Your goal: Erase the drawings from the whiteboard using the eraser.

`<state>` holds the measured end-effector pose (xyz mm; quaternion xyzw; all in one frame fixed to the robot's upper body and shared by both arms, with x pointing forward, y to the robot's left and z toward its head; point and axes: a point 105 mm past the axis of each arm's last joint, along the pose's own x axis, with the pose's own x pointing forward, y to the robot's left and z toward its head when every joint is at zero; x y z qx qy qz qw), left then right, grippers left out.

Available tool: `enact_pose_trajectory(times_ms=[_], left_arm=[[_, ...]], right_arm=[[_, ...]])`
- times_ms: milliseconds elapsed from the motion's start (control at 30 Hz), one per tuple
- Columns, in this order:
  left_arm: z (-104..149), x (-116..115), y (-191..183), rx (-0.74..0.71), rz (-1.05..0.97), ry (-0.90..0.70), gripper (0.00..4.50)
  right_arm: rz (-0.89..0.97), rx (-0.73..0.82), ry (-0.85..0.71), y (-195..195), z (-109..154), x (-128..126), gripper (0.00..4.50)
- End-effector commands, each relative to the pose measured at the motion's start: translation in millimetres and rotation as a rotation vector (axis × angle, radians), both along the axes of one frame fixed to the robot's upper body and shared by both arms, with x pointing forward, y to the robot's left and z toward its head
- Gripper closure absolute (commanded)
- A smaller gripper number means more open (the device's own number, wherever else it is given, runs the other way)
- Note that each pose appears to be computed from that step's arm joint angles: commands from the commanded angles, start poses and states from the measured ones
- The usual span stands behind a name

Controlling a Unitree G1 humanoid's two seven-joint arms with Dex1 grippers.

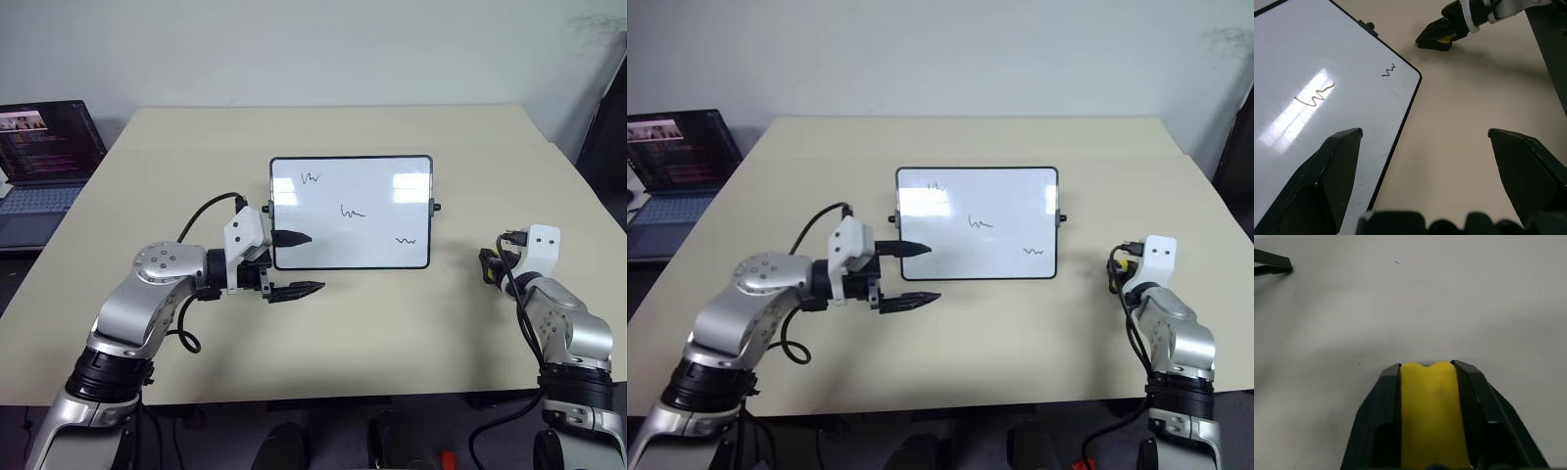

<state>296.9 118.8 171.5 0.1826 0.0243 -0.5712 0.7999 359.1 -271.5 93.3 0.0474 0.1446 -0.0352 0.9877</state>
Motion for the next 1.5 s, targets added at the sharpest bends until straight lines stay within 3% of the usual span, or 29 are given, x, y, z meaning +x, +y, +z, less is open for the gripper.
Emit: enact_pose_trajectory(times_ms=[33, 267, 467, 600, 800, 1000, 1233, 1500], left_arm=[[10, -3, 4, -0.003, 0.012, -0.046, 0.0], [6, 6, 27, 0.001, 0.179, -0.045, 0.0], [21, 40, 59, -0.075, 0.491, -0.114, 0.0], [29, 55, 66, -0.091, 0.579, -0.14, 0.0], [35, 67, 73, -0.122, 0.656, -0.139, 0.0], [34, 69, 83, -0.136, 0.707, -0.128, 0.0], [33, 67, 86, -0.132, 0.712, -0.124, 0.0], [33, 66, 81, -0.126, 0.687, -0.124, 0.0]], right_arm=[[0.001, -0.002, -0.041, 1, 11, 0, 3.34], [0.134, -0.138, -0.193, 27, 42, -6, 3.35], [0.387, -0.312, -0.435, 109, 86, -14, 3.35], [0.562, -0.369, -0.551, 177, 108, -3, 3.36], [0.683, -0.401, -0.646, 240, 135, 20, 3.36], [0.725, -0.431, -0.647, 273, 147, 43, 3.36], [0.759, -0.526, -0.62, 300, 142, 64, 3.36], [0.855, -0.563, -0.655, 342, 153, 61, 3.36]])
